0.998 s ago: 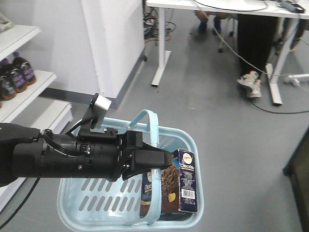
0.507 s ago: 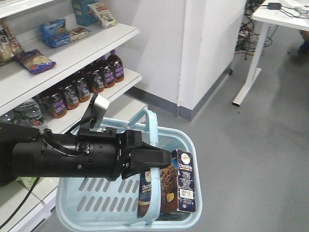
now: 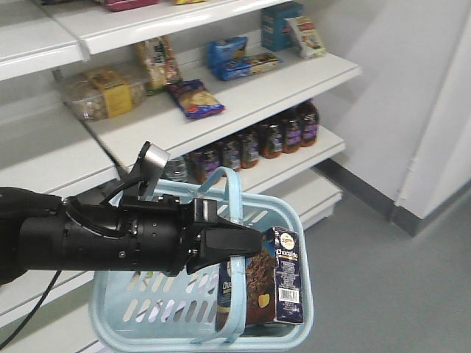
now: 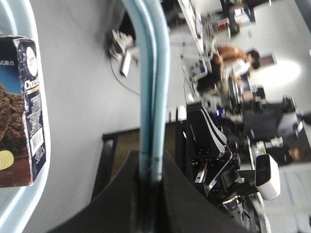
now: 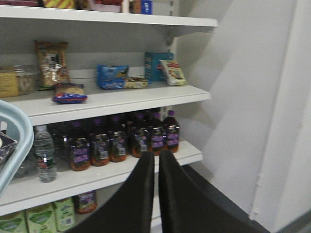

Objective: Left arm holds basket, right arm returns cookies
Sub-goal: 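Turn and drive toward the snack shelves carrying the basket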

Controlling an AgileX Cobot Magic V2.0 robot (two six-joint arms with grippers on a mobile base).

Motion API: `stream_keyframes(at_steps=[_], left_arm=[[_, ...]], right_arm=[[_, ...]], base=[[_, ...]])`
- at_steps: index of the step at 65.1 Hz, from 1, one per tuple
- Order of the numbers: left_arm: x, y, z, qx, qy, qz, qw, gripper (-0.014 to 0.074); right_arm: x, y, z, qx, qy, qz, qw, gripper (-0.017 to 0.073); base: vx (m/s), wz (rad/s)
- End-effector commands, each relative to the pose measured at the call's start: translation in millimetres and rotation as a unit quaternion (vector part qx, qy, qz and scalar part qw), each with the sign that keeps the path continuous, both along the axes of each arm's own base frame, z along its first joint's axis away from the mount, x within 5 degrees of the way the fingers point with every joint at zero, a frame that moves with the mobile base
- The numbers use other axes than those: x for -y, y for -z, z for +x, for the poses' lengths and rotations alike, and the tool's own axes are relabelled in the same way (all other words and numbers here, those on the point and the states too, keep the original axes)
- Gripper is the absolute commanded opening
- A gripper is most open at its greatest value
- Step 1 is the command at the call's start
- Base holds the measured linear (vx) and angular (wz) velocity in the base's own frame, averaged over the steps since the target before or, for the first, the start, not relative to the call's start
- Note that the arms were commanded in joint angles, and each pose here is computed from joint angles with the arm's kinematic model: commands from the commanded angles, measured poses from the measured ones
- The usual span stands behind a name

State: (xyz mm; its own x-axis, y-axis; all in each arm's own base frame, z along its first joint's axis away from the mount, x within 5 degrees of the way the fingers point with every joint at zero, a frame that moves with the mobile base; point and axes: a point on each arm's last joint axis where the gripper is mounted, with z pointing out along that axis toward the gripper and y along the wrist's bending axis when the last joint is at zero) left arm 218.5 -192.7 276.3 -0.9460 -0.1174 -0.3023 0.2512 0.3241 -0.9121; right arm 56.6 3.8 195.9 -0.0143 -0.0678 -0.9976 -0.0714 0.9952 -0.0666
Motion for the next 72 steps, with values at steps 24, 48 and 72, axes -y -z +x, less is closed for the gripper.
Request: stream_keyframes(at_steps=[24, 48, 72], left_arm=[[1.4, -29.8, -4.0, 0.014, 0.0, -0.071, 0.997, -0.0003], [1.4, -29.8, -4.0, 0.014, 0.0, -0.071, 0.997, -0.0003], [1.4, -29.8, -4.0, 0.014, 0.0, -0.071, 0.997, -0.0003]], right_arm=[[-0.1, -1.8, -0.4, 0.035, 0.0, -0.002, 0.999, -0.001], [-0.1, -1.7, -0.3, 0.035, 0.0, -0.002, 0.999, -0.001], [-0.1, -1.7, -0.3, 0.035, 0.0, -0.002, 0.999, -0.001]], base=[[0.22, 0.8], [0.17, 0.51], [0.14, 0.47]])
